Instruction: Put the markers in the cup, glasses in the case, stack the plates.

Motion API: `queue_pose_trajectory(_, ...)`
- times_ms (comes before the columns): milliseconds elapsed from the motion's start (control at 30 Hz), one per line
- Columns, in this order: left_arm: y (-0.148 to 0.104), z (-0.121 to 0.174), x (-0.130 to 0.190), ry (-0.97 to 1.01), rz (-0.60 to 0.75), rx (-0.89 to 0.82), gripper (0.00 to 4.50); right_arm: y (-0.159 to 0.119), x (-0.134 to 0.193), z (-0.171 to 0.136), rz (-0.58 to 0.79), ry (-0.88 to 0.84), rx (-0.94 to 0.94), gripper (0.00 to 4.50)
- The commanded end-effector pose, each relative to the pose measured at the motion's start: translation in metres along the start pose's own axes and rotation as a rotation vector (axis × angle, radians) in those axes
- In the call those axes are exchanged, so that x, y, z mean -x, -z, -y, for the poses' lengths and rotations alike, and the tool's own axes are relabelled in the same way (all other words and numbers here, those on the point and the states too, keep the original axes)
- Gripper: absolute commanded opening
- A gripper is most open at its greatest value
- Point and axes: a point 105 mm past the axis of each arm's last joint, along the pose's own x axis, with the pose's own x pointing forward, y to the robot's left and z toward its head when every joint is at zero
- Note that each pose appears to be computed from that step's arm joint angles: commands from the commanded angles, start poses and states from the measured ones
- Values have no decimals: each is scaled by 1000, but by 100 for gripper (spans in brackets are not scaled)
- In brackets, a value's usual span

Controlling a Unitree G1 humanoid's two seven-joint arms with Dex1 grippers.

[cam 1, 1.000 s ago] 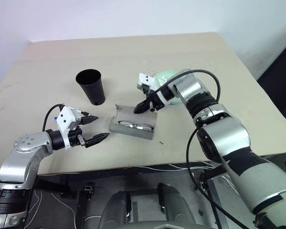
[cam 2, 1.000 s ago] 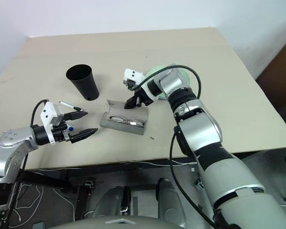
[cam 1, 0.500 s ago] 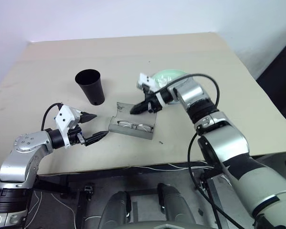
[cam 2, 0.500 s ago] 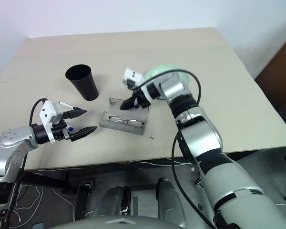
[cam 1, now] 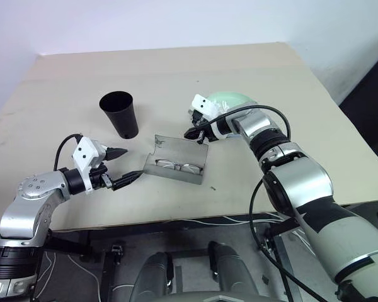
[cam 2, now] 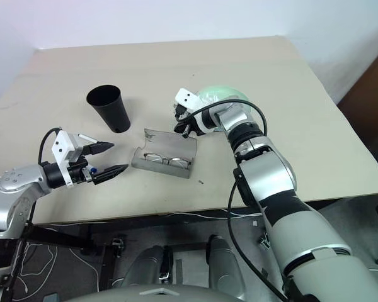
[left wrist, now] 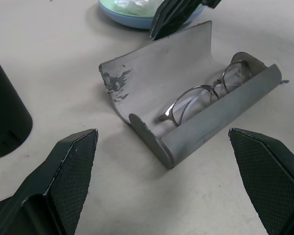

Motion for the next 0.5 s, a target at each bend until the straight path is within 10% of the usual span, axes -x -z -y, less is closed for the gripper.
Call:
queue_pose_trajectory(33,-11,1,7,0,25,-36,450,-26,8,5,60,20,24,3)
queue_pose_trajectory(500,-14,2,5,15,21,-38,450,-4,2,4,-42,20,97,3)
